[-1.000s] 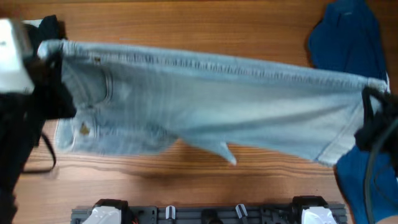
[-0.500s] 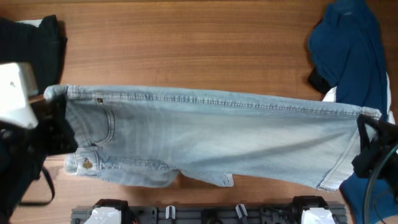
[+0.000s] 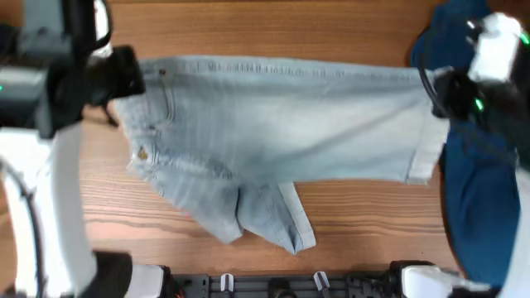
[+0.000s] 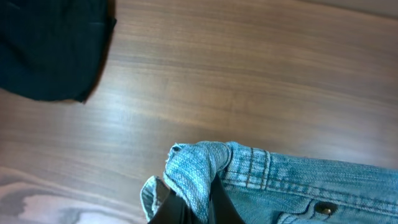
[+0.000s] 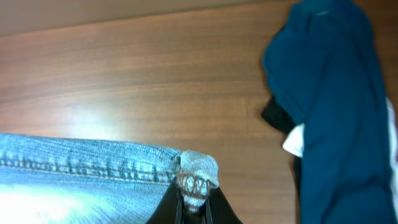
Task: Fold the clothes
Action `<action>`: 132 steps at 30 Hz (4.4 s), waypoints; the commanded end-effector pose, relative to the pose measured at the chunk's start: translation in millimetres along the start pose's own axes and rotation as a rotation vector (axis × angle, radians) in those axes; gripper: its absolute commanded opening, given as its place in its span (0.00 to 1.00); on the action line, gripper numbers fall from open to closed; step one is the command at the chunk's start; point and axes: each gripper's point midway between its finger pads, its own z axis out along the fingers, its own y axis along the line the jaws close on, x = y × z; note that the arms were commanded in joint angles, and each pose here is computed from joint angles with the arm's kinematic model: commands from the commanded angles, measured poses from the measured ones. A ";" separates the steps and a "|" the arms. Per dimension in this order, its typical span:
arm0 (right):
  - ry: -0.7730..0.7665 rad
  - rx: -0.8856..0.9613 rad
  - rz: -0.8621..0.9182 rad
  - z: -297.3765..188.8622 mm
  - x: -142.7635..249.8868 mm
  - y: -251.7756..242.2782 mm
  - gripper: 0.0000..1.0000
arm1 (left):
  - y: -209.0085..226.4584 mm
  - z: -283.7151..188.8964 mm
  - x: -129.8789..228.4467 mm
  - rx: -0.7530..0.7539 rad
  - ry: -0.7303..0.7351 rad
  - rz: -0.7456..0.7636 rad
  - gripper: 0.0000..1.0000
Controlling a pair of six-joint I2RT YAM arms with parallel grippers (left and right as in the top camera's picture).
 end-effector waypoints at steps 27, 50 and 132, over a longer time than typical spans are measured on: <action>0.261 -0.066 0.004 421.0 19.3 -17.7 0.04 | -45.1 400.5 -35.1 -0.106 0.091 -0.051 0.04; 0.204 -0.061 0.022 386.1 -8.5 -14.0 1.00 | -46.4 380.8 -61.0 -0.086 0.011 -0.068 1.00; 0.641 -0.208 -0.330 180.4 346.9 143.8 0.36 | 24.1 119.9 -21.2 -0.099 0.170 -0.131 1.00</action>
